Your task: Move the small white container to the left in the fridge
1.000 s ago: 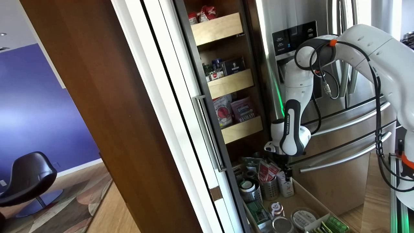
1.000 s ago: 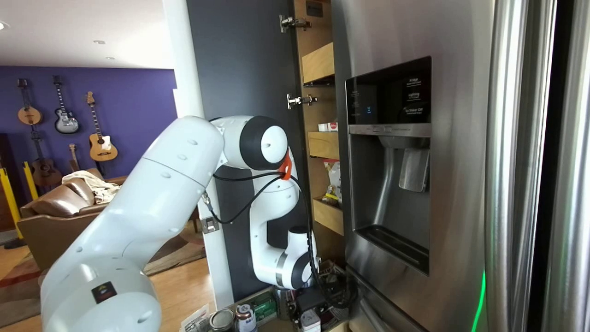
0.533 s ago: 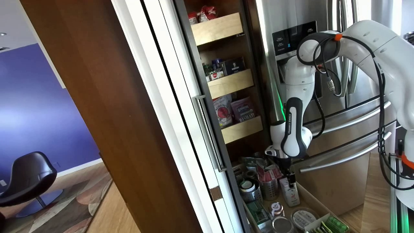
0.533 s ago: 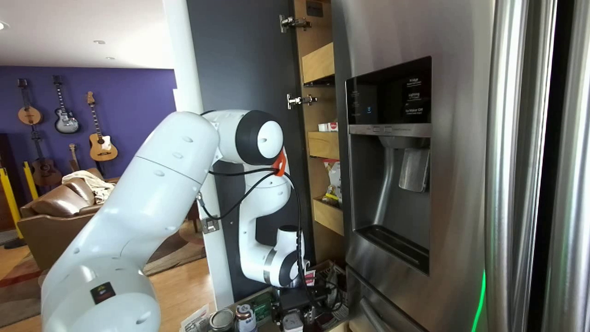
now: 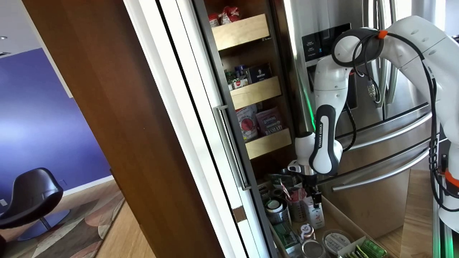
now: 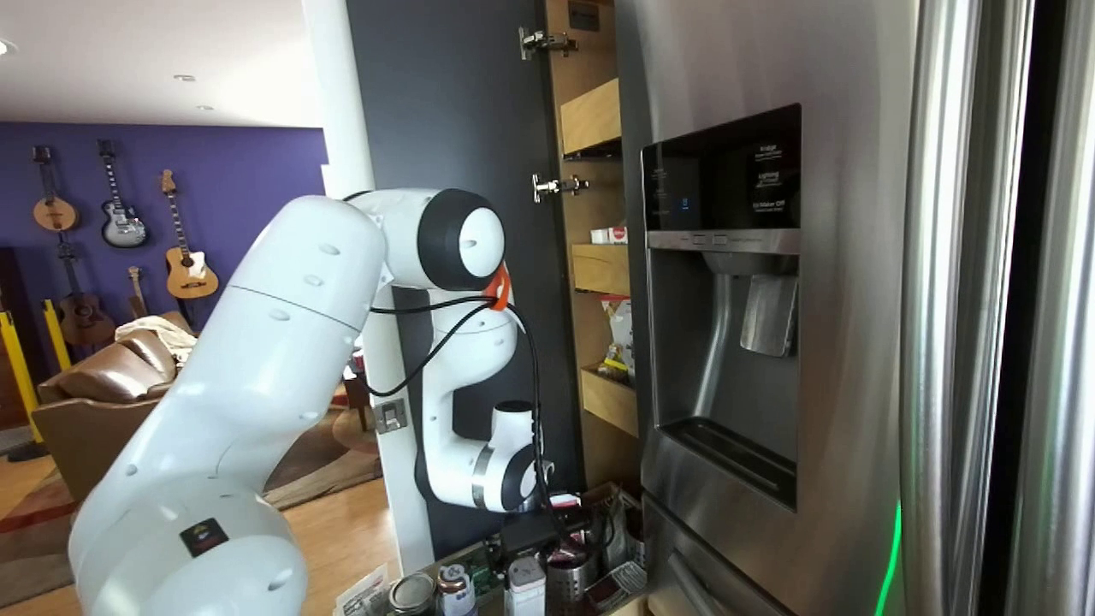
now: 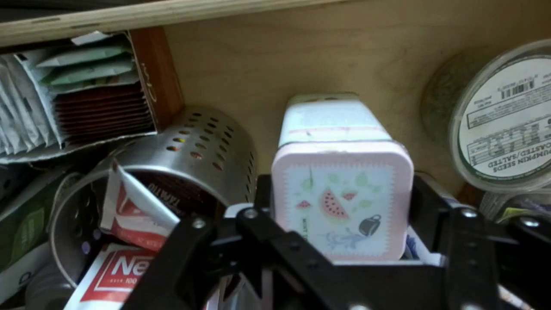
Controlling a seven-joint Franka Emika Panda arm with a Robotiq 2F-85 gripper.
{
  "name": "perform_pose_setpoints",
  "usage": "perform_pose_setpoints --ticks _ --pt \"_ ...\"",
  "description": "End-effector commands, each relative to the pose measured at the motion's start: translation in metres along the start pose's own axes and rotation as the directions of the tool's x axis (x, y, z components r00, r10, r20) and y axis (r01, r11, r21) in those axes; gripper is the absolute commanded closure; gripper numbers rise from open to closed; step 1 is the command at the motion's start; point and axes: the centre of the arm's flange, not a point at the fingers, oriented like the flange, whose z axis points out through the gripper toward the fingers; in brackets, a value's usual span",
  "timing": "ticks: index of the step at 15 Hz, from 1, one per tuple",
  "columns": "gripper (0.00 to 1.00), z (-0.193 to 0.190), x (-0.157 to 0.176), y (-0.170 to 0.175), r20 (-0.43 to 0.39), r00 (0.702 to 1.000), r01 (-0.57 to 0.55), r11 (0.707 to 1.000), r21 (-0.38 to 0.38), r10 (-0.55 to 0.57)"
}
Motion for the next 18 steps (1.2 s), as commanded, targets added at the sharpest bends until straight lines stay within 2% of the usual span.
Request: perform_pose_setpoints --ticks 1,6,10,18 --pt "0.5 -0.012 0.024 -0.013 0.016 1.0 0.0 1.0 -0.022 0.001" --pt "0.5 -0.014 0.058 -0.021 0.016 1.0 -0.013 0.999 -0.041 0.014" --pt "0.5 -0.009 0.081 -0.026 0.047 0.998 -0.026 0.999 -0.047 0.028" --pt "0.5 0.011 0.102 -0.028 0.091 0.994 -0.063 0.997 -0.05 0.067"
